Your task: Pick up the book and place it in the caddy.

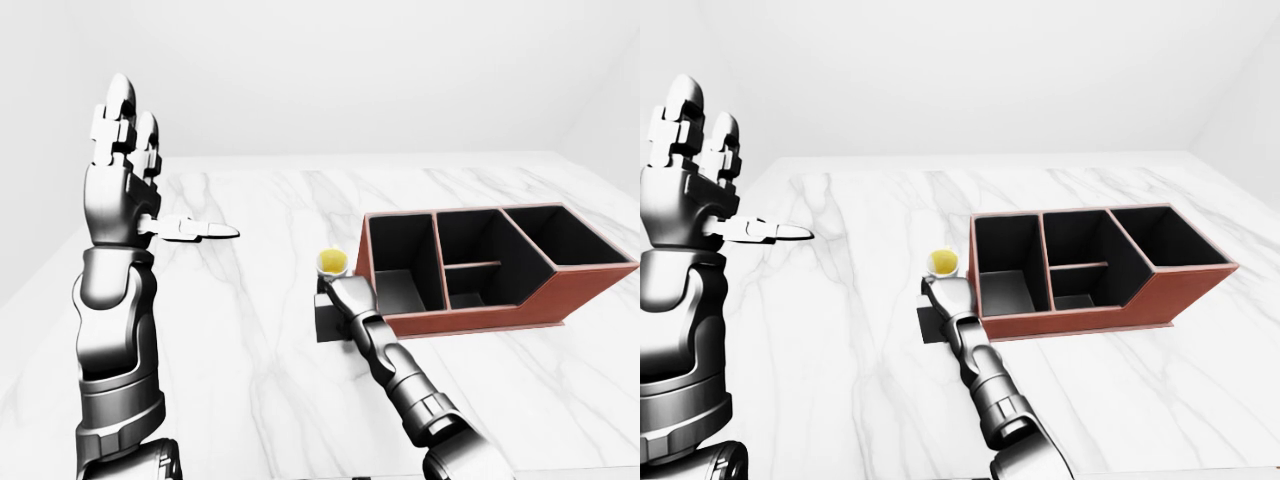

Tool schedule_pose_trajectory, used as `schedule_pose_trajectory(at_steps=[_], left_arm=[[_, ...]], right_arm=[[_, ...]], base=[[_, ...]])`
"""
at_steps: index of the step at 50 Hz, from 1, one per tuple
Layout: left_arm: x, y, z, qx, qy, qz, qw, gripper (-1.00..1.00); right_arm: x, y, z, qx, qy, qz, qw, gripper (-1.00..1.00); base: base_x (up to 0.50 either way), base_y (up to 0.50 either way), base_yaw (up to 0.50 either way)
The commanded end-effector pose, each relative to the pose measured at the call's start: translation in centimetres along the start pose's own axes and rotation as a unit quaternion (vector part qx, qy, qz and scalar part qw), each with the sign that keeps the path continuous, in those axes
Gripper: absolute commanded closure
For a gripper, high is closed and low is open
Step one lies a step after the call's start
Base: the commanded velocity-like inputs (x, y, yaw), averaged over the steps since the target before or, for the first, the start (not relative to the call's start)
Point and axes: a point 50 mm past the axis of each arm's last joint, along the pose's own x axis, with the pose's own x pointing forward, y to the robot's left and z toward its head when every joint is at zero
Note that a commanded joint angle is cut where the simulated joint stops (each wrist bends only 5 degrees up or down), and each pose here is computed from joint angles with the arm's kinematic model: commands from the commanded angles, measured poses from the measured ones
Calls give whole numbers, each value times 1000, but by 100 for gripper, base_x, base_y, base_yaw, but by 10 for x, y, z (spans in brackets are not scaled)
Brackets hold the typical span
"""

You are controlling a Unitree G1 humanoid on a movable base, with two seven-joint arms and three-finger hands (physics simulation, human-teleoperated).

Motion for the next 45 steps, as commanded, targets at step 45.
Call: schedule_pose_trajectory(at_steps=[45], left_arm=[[-1, 0, -13, -13, 26, 1, 1000, -100]], right_arm=[[-38, -129, 48, 94, -100, -51, 989, 100]], base=[[0, 0, 0]])
